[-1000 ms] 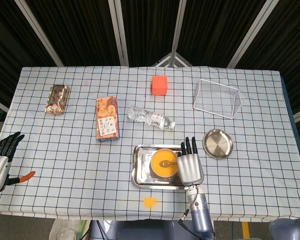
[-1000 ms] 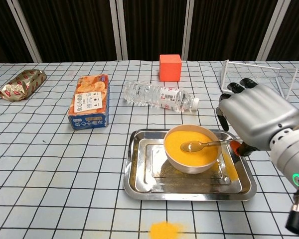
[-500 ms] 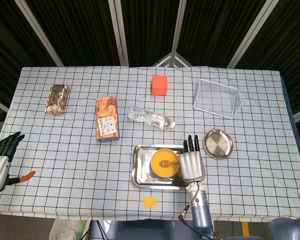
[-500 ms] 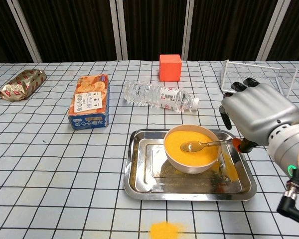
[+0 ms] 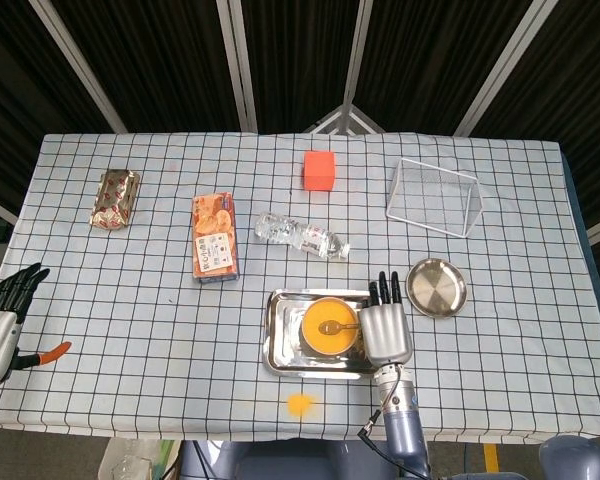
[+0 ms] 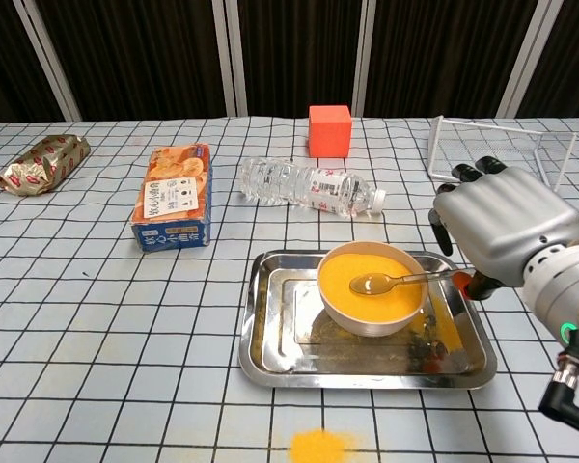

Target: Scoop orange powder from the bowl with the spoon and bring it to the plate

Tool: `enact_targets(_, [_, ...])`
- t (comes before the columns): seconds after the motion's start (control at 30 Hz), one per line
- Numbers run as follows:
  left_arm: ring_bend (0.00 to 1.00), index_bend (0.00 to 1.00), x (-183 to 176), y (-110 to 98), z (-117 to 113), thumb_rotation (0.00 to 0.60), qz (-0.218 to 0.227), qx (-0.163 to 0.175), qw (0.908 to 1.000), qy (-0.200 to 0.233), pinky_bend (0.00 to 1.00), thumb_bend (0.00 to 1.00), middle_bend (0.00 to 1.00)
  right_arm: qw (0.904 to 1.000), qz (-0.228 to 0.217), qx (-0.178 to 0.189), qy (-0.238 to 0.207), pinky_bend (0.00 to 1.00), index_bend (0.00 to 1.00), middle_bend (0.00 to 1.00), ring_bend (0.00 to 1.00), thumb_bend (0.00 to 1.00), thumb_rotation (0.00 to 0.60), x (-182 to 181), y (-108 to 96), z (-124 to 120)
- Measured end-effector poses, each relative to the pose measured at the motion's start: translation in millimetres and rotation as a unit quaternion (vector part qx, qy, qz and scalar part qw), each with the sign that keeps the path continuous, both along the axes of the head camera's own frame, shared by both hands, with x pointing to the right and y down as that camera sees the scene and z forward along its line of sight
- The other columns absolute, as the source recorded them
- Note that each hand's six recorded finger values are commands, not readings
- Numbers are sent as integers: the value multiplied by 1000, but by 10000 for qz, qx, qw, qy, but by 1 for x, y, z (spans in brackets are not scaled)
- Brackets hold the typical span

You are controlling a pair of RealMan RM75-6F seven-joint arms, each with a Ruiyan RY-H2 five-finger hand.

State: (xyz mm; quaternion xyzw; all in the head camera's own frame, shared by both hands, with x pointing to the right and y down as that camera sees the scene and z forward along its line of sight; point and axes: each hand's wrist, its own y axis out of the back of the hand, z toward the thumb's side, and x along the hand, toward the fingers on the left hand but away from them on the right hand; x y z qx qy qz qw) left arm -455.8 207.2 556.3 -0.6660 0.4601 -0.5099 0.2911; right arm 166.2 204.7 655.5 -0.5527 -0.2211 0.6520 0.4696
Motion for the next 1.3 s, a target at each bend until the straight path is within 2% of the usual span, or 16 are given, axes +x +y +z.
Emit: enact_targets(1.3, [0,0,0,0,0,600,1,0,10000,8,0,8,0,9999,34,-109,-21,23,519,210,0,419,600,-4,8,6])
